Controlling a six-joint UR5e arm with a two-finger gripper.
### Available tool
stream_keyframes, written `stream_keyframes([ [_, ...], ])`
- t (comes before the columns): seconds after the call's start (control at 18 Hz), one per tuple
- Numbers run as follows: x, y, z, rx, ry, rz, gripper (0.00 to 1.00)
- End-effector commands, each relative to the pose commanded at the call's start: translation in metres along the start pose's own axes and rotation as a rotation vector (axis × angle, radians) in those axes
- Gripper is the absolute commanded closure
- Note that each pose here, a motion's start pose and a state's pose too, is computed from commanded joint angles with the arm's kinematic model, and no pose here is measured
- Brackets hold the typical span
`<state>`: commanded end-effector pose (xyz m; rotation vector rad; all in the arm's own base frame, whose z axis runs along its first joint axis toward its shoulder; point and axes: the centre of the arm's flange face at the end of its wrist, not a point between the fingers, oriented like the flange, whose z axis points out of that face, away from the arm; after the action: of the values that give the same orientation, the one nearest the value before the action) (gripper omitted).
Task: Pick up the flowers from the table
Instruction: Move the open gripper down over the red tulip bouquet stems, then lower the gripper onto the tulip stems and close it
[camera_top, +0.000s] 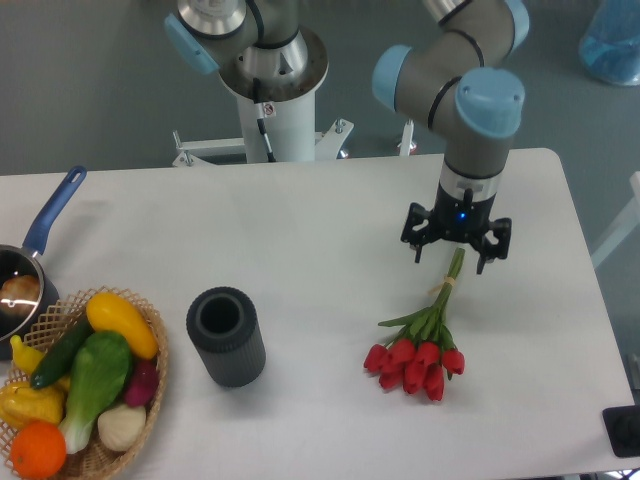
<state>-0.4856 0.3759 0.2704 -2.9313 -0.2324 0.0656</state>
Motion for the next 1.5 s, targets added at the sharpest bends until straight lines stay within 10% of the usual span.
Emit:
stream_keyframes([
  [1.5, 0.001, -0.036, 0.074, -0.054, 0.064, 0.128, 0.00],
])
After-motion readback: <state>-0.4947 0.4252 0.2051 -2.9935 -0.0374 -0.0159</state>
